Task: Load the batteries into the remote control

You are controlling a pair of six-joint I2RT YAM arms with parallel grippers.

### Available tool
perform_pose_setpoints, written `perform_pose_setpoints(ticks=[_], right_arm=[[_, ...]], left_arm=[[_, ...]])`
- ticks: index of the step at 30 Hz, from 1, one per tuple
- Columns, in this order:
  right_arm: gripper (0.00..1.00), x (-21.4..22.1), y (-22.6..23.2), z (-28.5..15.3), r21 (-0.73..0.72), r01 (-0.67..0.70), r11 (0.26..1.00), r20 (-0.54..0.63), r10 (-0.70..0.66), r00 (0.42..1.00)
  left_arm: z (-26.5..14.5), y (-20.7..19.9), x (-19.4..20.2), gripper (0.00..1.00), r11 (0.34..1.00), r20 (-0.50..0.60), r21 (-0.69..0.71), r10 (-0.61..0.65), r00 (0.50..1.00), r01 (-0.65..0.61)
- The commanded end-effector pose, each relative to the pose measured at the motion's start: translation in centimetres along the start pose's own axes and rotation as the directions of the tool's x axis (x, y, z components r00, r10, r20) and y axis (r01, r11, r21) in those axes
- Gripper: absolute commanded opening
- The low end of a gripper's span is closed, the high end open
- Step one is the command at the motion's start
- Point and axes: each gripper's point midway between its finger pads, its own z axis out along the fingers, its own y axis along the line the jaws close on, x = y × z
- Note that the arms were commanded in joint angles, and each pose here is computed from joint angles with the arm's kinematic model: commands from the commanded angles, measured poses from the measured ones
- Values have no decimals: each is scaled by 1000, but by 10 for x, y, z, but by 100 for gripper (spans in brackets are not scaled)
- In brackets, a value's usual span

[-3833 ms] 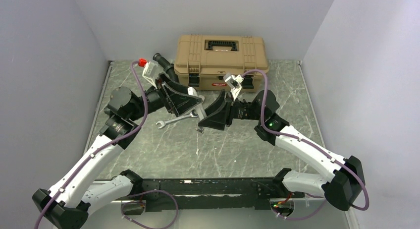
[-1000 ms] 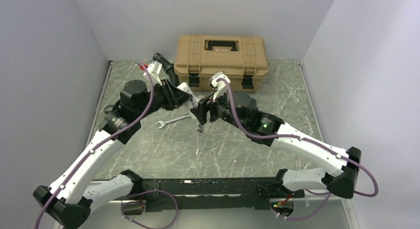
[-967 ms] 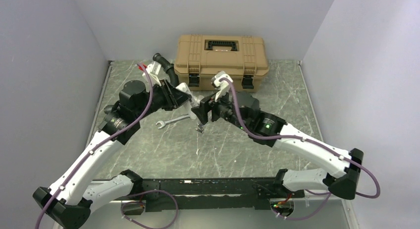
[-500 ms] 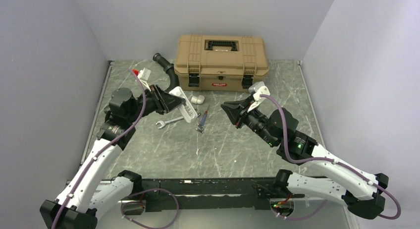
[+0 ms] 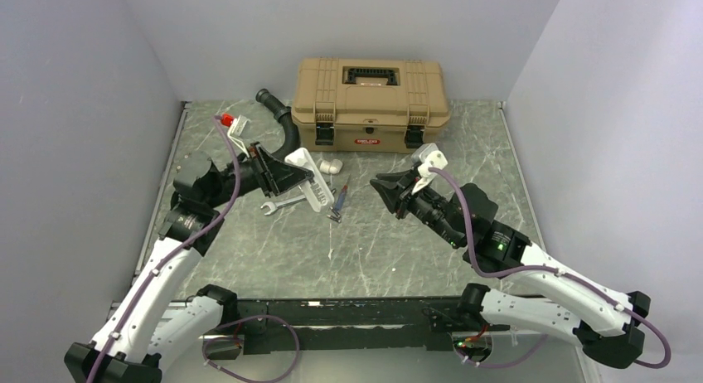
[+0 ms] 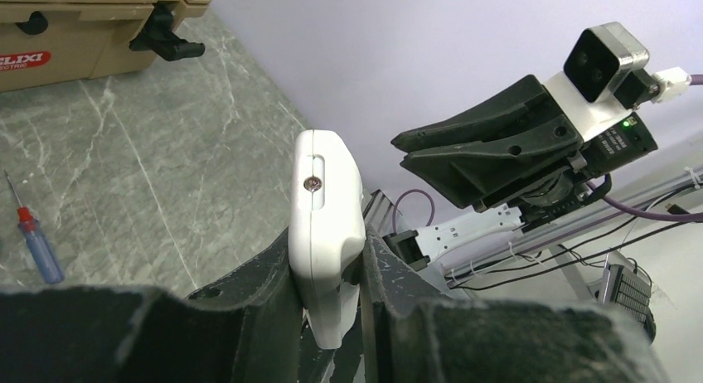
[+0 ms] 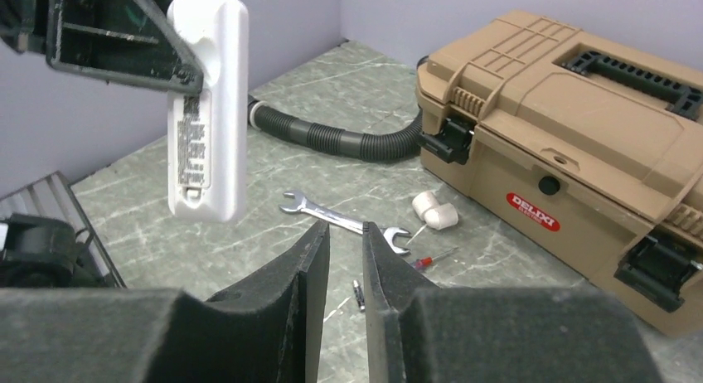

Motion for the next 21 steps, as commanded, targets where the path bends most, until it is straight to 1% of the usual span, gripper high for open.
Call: perform_pose_setpoints(ticks=[1, 5, 9, 15, 18, 21], right_arm=[[21, -20, 14, -6, -99, 71, 993, 110, -60, 992], [20, -17, 23, -9, -156, 142, 977, 154, -118, 981], [19, -12, 31, -9, -209, 211, 955, 157, -180, 971], [24, 4, 57, -11, -372, 326, 869, 155, -288, 945], [25, 12, 65, -16, -425, 347, 836, 155, -310, 938], [27, 15, 69, -19, -443, 356, 823, 172, -312, 934]], left_arm=[[-7, -23, -8, 0, 995, 30, 76, 56, 998, -58], [-8, -29, -2, 0, 990, 7, 124, 65, 998, -65], [-9, -29, 2, 0, 988, 1, 141, 64, 998, -63], [-14, -41, 13, 0, 966, -40, 233, 124, 992, -111], [-17, -39, 17, 0, 961, -53, 223, 178, 983, -162], [-20, -36, 20, 0, 960, -70, 195, 218, 973, -201]])
